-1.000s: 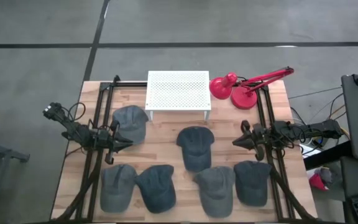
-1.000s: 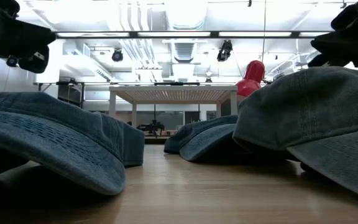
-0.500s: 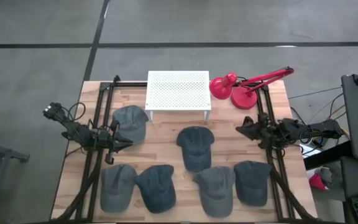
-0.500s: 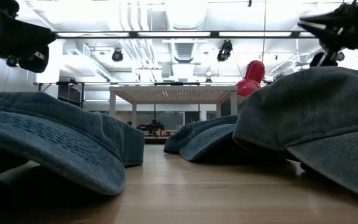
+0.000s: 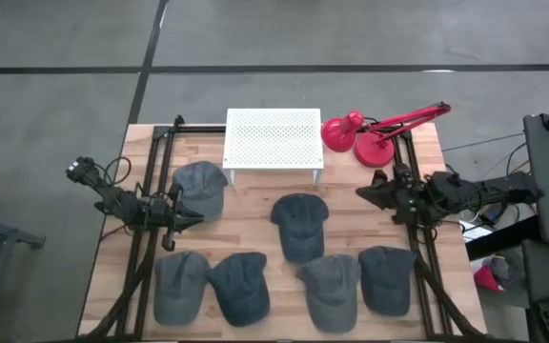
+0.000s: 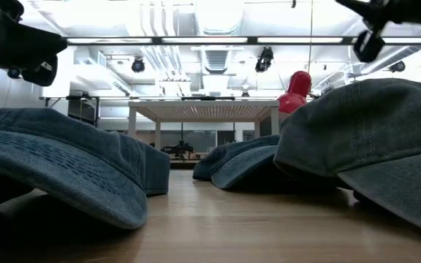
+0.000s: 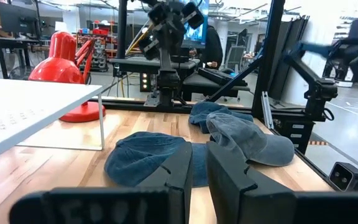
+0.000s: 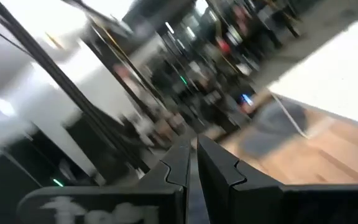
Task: Pick & Place hat
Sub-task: Put the top blue cap on the shelf
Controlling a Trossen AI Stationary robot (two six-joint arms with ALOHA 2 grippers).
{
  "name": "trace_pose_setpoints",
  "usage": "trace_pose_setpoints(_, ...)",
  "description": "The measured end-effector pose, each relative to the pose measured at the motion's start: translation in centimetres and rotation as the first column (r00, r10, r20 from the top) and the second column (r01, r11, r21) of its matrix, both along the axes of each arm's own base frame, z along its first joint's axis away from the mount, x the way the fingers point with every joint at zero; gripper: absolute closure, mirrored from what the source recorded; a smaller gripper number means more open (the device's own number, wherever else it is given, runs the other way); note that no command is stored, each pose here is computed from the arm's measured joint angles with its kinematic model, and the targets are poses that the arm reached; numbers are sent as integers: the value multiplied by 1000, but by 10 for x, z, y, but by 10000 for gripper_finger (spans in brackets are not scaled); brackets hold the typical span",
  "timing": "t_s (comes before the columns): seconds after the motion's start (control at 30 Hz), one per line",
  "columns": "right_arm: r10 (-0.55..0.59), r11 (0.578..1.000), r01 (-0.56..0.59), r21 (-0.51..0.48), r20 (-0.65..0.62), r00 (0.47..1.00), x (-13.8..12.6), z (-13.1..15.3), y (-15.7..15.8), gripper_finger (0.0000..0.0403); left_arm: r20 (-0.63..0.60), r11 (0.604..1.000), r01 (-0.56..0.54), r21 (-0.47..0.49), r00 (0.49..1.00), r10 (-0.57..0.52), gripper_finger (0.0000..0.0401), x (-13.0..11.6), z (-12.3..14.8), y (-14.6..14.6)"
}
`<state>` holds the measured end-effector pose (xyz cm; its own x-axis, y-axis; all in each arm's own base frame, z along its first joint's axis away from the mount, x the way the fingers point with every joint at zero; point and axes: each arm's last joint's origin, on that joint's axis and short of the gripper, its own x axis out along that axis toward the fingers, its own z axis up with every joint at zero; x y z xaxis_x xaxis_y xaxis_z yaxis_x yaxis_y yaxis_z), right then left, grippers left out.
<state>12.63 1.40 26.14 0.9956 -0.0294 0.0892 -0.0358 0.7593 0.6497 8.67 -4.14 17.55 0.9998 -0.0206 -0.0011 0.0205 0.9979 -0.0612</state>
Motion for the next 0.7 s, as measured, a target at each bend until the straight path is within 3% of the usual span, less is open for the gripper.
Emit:
trace_pose_setpoints(0.17, -7, 999, -9, -45, -339, 941, 30, 27, 5, 376, 0, 1000, -1, -1, 1000, 1, 350, 0, 0, 0)
trace_pose_setpoints(0.33, 14, 999, -34, -21, -623, 782, 60, 38, 10, 376, 0, 1000, -2, -2, 1000, 2, 350, 0, 0, 0)
trace_pose_setpoints(0.57, 103, 995, -75, 73, -800, 591, 103, 49, 20, 376, 0, 1000, -2, -2, 1000, 2, 350, 0, 0, 0)
trace_pose_setpoints(0.7, 272, 962, -133, 238, -856, 440, 121, 50, 29, 376, 0, 1000, -2, -2, 1000, 2, 350, 0, 0, 0)
